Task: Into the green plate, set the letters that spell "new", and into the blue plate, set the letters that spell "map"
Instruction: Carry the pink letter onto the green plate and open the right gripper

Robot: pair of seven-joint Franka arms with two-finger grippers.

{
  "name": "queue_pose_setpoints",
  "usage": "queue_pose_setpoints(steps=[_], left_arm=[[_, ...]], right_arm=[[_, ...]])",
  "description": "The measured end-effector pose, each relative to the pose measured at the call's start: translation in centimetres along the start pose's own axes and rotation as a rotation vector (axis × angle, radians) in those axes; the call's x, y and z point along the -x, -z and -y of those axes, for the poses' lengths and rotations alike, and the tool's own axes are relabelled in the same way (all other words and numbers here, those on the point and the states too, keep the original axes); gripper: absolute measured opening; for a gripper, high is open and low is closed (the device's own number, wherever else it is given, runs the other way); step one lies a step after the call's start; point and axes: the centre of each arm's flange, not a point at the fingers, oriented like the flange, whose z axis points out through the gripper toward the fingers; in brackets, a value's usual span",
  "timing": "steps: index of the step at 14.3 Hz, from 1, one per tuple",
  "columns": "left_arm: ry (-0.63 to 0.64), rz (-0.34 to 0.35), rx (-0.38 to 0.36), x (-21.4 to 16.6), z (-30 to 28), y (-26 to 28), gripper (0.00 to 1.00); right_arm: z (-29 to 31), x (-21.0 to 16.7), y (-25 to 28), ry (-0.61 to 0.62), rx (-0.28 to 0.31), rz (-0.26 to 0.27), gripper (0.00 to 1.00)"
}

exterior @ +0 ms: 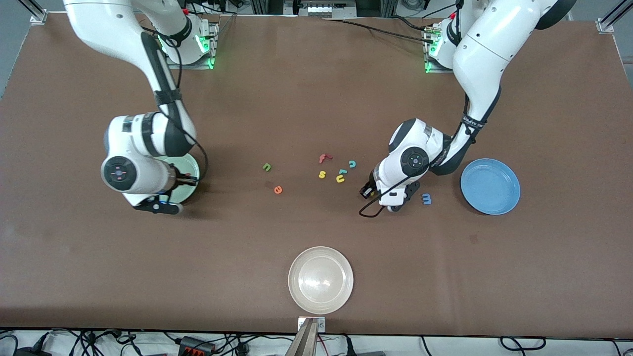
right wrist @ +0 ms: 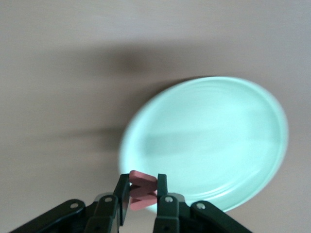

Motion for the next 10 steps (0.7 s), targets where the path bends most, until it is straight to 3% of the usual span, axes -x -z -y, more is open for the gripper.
queue_pose_setpoints(steps=[4,5,6,7,10], left_arm=[[-0.014,-0.01,-0.002,0.1,-0.1,0.0,0.47],[-0.015,-0.011,-0.002,0.1,-0.1,0.1,0.45],[-0.016,-0.012,-0.003,0.1,-0.1,0.2,0.37],[-0.018,-0.014,-0.003,0.0,-0.1,0.2,0.3],[-0.04,-0.03,-0.065,-0.4,0.1,0.8,0.26]], right_arm=[[-4.8,-0.2,-4.7,0.046,-0.001,-0.012,0.26],[-4.9,-0.2,-5.6,0.046,0.004,-0.009,0.26],[-4.8,-0.2,-6.1,0.047,0.007,-0.005,0.3],[-4.7,-0.2,-6.2,0.048,0.008,-0.005,0.41],[-4.1,-0.3,-4.6,0.057,-0.001,-0.017,0.7]])
